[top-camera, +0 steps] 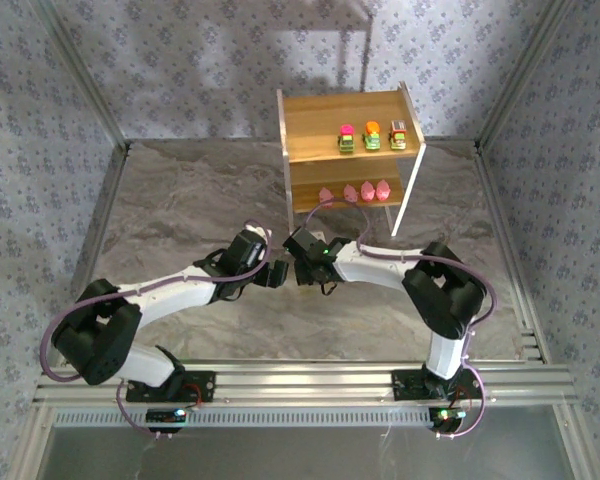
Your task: Place and organize the plastic toys onto the shelf
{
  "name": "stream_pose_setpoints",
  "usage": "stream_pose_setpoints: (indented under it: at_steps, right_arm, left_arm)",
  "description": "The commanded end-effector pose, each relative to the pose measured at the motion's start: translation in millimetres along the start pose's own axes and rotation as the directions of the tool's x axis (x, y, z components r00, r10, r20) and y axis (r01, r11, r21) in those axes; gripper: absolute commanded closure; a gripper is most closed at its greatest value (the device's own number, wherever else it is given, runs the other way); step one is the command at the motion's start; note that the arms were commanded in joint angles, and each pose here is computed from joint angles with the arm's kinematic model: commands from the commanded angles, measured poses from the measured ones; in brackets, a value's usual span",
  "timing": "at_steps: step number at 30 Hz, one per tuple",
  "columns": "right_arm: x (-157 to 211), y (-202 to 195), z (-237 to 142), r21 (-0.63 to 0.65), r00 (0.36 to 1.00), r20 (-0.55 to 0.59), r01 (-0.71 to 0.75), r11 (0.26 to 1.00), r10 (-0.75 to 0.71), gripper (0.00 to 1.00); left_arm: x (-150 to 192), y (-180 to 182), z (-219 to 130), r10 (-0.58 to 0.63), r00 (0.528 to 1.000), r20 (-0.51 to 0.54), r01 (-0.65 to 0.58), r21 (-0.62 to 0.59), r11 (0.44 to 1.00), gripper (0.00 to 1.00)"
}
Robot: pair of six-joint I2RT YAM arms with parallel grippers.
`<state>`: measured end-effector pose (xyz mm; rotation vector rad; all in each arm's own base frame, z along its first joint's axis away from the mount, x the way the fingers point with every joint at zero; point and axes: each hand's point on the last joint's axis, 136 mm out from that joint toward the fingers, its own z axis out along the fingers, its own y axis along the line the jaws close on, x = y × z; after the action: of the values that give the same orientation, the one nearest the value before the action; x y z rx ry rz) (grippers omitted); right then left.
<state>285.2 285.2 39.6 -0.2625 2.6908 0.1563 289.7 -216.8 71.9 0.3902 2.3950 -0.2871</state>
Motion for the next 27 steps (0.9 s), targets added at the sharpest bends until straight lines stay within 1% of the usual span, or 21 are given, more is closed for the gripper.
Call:
stream_pose_setpoints:
  at_steps: [1,17,22,27]
  right_arm:
    - [7.2,-4.1,9.1,0.009,1.000,-0.027,0.000,1.000,0.000,0.50]
    - [6.2,-3.8,18.9,0.012,0.999,-0.041,-0.005,1.000,0.005,0.53]
    - [6.9,-4.2,19.3,0.015,0.999,-0.043,-0.004,1.000,0.005,0.59]
    - [5.8,-4.9,18.4,0.017,0.999,-0.042,-0.006,1.000,0.007,0.62]
  left_arm:
    - [-10.1,-5.4,-1.3,-0.024,1.000,0.012,0.024,0.028,0.999,0.00]
    - [-10.0,-3.7,-1.0,-0.031,0.999,0.010,0.031,0.031,0.999,0.00]
    - [-10.7,-4.1,-1.5,-0.032,0.999,0.012,0.032,0.033,0.999,0.00]
    - [-10.3,-4.6,-1.2,-0.031,0.999,0.010,0.031,0.035,0.999,0.01]
